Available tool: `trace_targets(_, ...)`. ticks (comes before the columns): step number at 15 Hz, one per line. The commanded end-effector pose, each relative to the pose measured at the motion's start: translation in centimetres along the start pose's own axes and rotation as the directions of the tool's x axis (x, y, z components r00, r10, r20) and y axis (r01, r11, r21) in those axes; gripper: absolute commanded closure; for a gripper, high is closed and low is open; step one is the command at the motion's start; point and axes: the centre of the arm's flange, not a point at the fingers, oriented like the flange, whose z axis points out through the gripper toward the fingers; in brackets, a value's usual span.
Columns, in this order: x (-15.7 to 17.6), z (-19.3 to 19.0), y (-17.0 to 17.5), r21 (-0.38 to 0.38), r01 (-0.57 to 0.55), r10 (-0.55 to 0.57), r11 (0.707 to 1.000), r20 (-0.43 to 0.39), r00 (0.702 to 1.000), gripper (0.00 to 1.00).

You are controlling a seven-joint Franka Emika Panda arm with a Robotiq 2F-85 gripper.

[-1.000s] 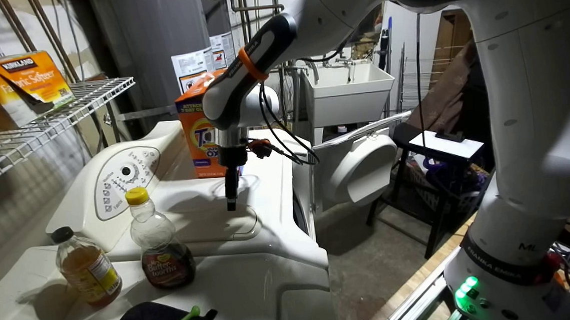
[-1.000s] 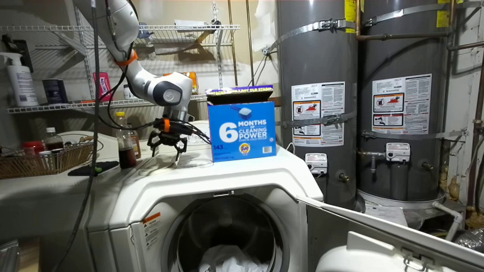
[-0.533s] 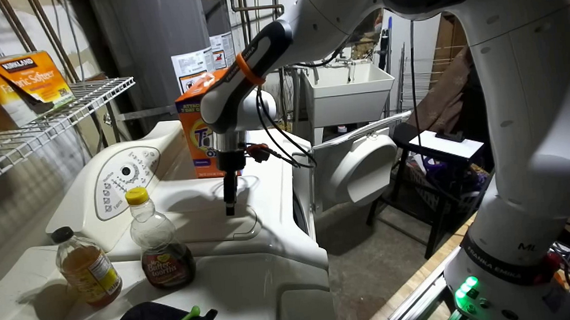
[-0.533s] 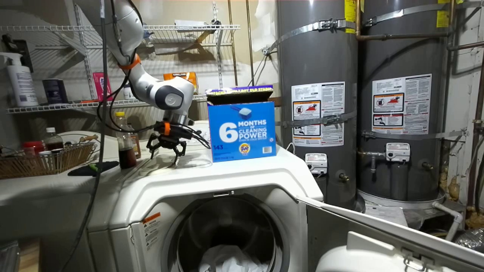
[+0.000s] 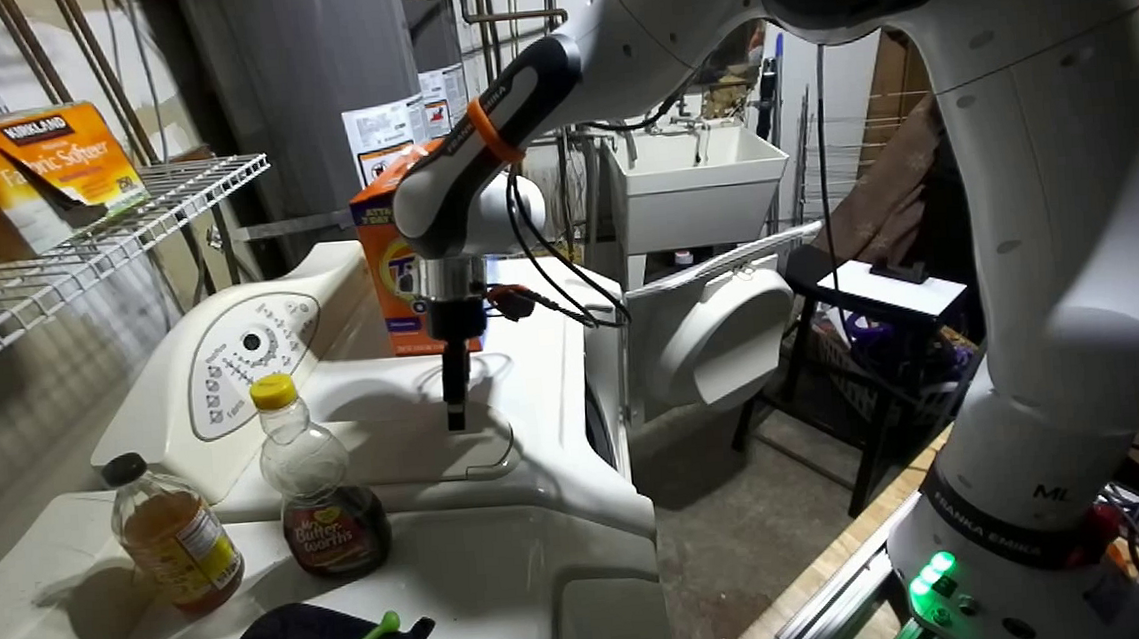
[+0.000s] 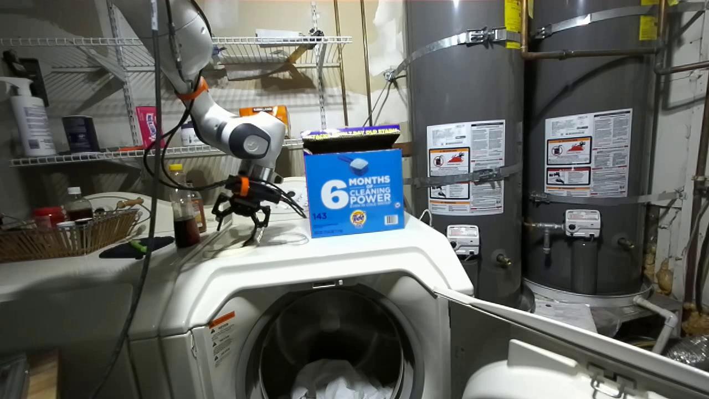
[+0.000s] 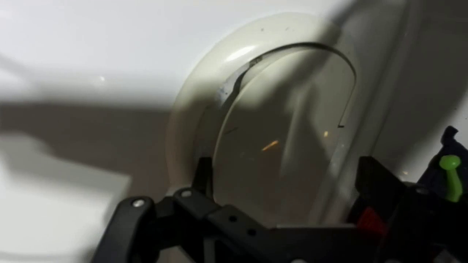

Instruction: Open the detergent compartment

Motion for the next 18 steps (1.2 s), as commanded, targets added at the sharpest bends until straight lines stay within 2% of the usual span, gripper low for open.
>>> trace_targets(1,1.6,-0.8,-2.4,0.062,0.047,-0.047,0.997,-0.002,0.999,0.0)
trace_targets(10,4.7,-1.9,-10.3,0.067,0.142,-0.146,0.988,0.06,0.988,0.0)
trace_targets(18,4.3,-3.8,-14.1,0.028,0.161,-0.162,0.987,0.053,0.985,0.0)
